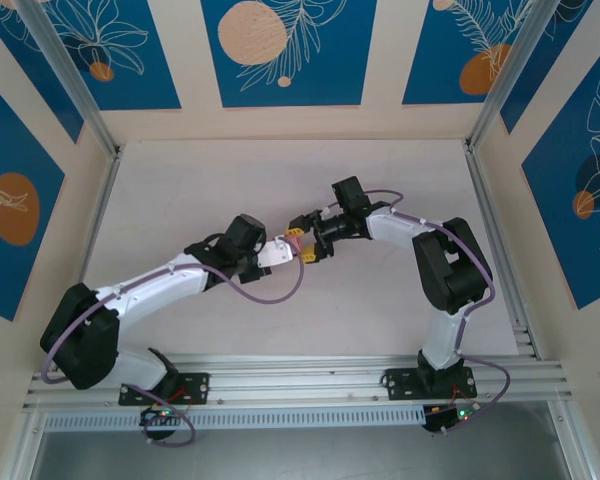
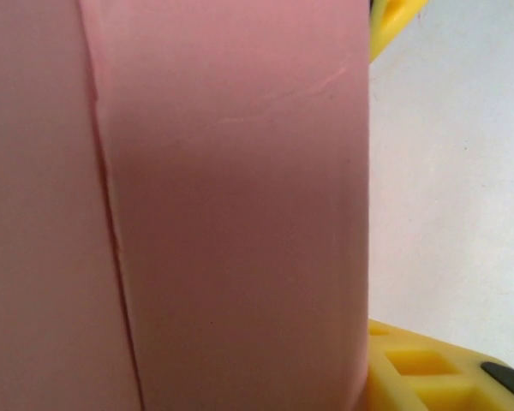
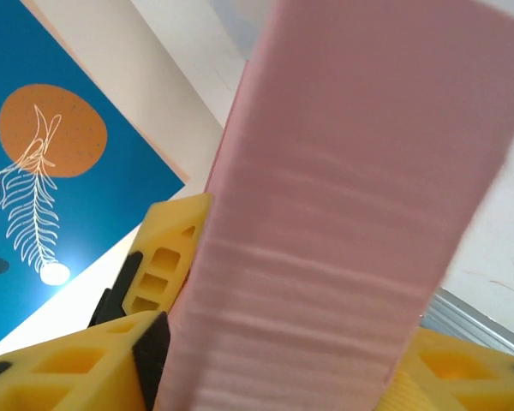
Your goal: Fold the paper box
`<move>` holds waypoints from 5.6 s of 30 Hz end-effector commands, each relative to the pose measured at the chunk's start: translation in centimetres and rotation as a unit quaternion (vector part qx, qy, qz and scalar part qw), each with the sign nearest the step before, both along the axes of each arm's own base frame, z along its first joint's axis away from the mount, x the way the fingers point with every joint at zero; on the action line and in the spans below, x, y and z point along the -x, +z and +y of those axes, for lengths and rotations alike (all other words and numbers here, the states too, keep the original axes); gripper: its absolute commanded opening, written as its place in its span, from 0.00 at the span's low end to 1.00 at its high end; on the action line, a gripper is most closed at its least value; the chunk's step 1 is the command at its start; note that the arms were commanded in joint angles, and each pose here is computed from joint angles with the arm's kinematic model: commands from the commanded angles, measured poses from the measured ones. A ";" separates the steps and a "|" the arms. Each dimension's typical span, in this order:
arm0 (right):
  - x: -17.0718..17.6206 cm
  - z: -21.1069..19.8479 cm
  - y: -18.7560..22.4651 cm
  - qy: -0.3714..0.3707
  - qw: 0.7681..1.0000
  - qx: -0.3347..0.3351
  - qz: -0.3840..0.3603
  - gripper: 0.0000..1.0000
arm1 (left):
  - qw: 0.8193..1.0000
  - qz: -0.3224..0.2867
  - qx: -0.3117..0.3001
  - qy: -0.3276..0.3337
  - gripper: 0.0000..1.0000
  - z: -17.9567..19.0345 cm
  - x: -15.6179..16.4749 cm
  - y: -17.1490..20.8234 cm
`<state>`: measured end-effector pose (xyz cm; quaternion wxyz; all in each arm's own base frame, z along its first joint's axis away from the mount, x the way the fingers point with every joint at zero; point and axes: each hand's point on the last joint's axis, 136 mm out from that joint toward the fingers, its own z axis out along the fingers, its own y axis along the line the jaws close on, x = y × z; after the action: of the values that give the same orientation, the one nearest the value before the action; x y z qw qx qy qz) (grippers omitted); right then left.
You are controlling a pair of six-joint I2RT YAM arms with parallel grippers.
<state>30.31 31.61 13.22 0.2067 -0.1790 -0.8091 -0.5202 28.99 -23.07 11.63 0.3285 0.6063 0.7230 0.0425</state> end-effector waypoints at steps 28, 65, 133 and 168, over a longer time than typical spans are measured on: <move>-3.4 -7.9 2.8 0.031 0.860 0.210 -0.464 0.57 | 0.975 0.217 -0.010 -0.038 0.64 -0.8 -1.0 -2.6; -5.2 -5.5 -2.0 0.082 0.816 0.297 -0.488 0.75 | 0.980 0.193 -0.040 -0.014 0.52 -0.2 -2.8 -1.7; -5.7 -1.7 1.1 0.141 0.812 0.189 -0.535 0.01 | 0.977 0.212 0.010 -0.002 0.52 0.0 -3.6 -1.7; -4.6 -2.6 -2.4 0.154 0.830 0.215 -0.491 0.00 | 0.977 0.214 -0.005 0.013 0.51 0.5 -4.0 -2.3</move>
<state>36.71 29.19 13.71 -0.2447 0.2093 -0.8934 -0.3132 33.28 -23.12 10.31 0.1859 0.5980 0.7757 -0.0785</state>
